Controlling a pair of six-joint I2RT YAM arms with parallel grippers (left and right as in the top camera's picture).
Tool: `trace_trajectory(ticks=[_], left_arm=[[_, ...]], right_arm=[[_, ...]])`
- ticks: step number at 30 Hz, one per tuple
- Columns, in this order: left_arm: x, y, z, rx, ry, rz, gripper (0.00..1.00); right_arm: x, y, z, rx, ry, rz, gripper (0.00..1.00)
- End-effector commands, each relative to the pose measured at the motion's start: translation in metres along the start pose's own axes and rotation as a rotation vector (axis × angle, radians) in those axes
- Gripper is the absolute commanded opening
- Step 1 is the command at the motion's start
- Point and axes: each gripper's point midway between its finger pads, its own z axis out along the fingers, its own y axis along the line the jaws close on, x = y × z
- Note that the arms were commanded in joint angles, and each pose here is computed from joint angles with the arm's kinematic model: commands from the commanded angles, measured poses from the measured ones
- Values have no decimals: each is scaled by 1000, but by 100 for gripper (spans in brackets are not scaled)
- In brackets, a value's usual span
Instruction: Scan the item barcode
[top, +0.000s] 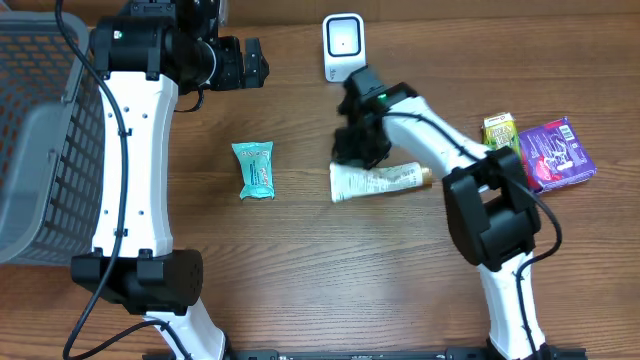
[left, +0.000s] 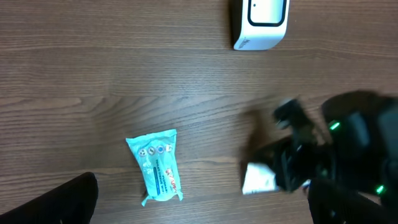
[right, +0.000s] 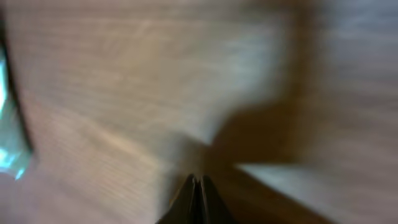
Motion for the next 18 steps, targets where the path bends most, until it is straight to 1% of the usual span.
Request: trace_trajectory(ticks=[1,3,5,7,9,11,14,16,18], left_arm=[[-2,-5,-4,10,-13,23,100],[-2,-5,-4,10,-13,23,100],[-2,-5,-4,10,-13,23,100],[-2,-5,-4,10,-13,23,100],[-2,-5,-4,10,-13,23,100],[-2,-5,-4,10,-13,23,100],[-2,-5,-4,10,-13,23,100],[-2,-5,-4,10,-13,23,99],[-2,-5,-4,10,-13,23,100]], right_arm=[[27,29,0,-56,88,-41,4],[44,40,-6,-47,129,-73,4],[45,47,-20,-50,111,-87,4],[38,58,-47,-71,47,-81,4],[25,56,-82,-52,-49,-27,4],[16,39,-117,33,-155,71,4],[16,-5,-168,213,-286,272,4],[27,-34,-187,308,-300,366,4],[39,-53,-192,346,-260,427,4]])
